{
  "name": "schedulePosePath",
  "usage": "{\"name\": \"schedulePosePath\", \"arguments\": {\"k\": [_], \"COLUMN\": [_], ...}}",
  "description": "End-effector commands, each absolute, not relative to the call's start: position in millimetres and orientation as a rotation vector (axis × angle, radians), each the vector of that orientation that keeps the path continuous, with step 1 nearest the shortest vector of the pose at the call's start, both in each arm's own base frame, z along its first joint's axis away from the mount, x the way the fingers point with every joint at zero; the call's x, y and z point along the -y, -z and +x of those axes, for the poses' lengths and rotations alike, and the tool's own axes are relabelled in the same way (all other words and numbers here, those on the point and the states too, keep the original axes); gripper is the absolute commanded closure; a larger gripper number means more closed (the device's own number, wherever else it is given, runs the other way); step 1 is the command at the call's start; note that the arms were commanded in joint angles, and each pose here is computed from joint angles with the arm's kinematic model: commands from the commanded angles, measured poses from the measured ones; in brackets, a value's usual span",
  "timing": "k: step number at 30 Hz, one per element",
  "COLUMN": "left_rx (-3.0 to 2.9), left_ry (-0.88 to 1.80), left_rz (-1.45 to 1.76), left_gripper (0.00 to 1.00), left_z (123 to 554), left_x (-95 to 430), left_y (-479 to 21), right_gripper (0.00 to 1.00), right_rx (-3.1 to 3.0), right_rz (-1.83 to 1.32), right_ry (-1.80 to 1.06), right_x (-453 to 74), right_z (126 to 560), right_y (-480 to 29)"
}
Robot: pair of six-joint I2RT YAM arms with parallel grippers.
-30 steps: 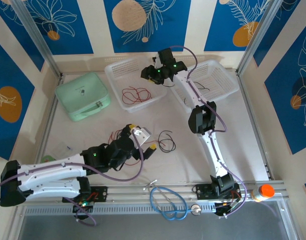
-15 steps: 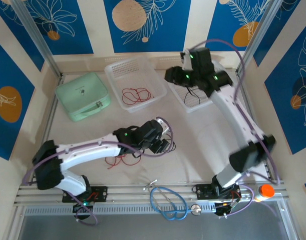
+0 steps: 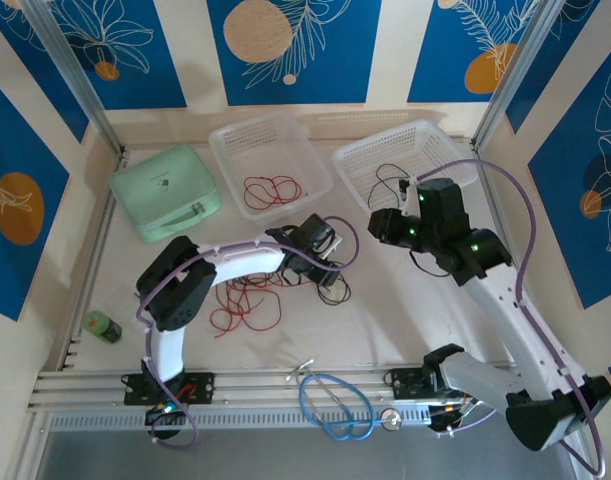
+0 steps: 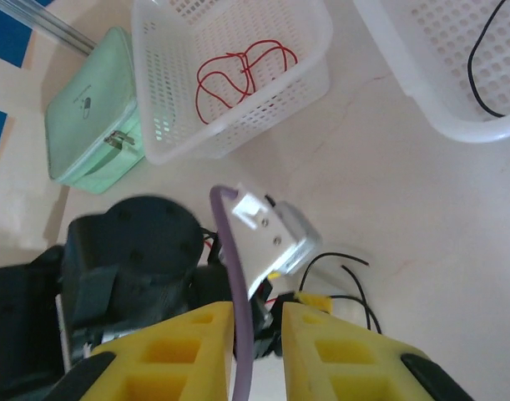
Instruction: Untangle the cables
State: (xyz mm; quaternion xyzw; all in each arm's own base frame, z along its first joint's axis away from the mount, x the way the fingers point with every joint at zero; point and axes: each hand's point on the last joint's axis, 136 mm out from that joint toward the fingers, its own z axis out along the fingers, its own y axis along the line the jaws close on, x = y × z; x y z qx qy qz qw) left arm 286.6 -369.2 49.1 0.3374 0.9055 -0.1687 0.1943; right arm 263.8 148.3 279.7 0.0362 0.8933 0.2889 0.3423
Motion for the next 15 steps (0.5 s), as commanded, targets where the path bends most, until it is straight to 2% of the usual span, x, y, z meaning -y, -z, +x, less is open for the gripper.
{"name": "schedulePosePath", "arguments": {"k": [1, 11, 13, 15], "left_rx": [-2.492, -2.546, -2.543, -2.525], "left_ry": [0.41, 0.32, 0.305, 0.304], "left_rz": [1.003, 1.076, 1.076, 1.068], "left_gripper": [0.44, 0.46, 0.55, 0.69], "left_z": [301, 301, 304, 307], "left_x": [373, 368, 368, 370], "left_y": [-53, -19, -16, -19], "right_gripper": [0.78, 0.8, 0.81, 0.82], "right_rx": [-2.324, -2.334, -2.336, -2.341], "right_rz": [0.134, 0.162, 0.173, 0.186], "right_ry": [-0.748, -0.773, -0.778, -0.786], "right_x": [-142, -143, -143, -142], "right_z": [257, 253, 250, 245], "right_y": [-276, -271, -269, -265]}}
